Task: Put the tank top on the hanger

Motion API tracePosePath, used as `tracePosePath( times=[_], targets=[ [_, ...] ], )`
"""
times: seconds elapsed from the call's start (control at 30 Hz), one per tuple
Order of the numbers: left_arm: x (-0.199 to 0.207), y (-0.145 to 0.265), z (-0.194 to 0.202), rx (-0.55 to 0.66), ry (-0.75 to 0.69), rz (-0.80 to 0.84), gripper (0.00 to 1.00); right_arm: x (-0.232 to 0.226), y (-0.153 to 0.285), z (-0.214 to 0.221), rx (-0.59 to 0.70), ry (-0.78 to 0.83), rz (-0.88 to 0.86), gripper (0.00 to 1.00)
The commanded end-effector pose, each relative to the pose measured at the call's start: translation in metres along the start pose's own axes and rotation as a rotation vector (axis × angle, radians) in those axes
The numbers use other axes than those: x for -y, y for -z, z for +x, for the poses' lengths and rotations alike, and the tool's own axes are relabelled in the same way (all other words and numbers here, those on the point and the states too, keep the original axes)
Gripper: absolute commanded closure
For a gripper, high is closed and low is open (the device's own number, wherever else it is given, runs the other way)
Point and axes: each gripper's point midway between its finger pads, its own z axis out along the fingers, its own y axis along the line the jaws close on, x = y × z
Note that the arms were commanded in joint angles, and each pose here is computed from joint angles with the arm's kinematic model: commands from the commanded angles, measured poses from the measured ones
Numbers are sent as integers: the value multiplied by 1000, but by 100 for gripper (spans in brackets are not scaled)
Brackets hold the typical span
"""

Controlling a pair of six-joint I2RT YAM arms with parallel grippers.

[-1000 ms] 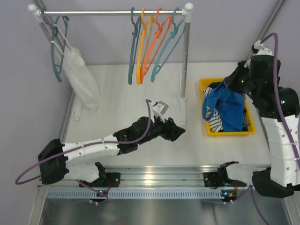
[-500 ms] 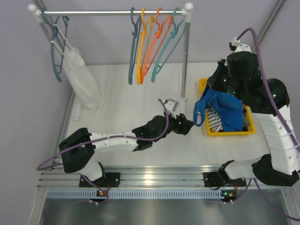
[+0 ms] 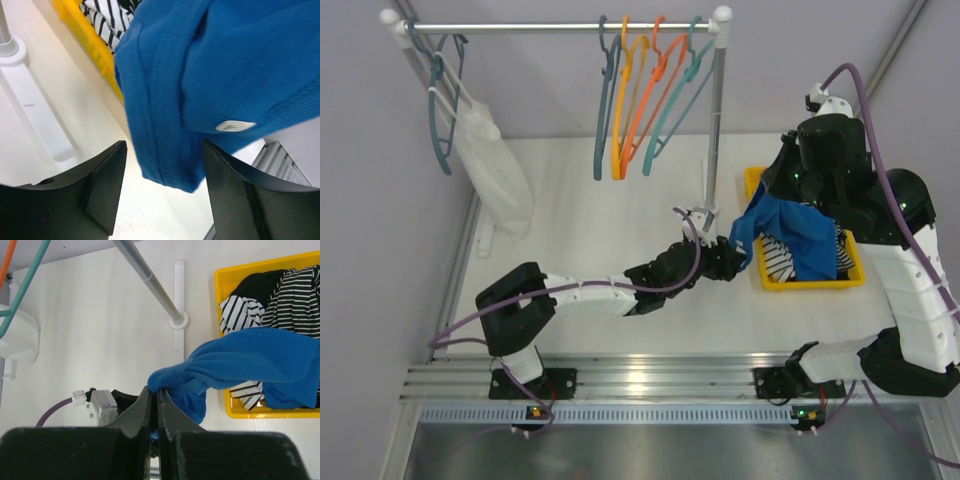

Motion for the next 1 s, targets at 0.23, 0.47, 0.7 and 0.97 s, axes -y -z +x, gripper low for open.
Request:
tracePosePath(
  times=[0.23,0.47,0.7,0.97],
  targets=[
    [-2,-14,0,17,30,-38,42,2,19,-10,51,-14,-25,100],
    [8,7,-34,69,-45,-22,100,3,25,-16,83,4,-42,100],
    [25,60,-107,176,-154,-9,100,4,43,-39,180,23,-85,100],
    [80,135,-233,351,-267,63,100,-25,83,-87,389,71,-294,100]
  ],
)
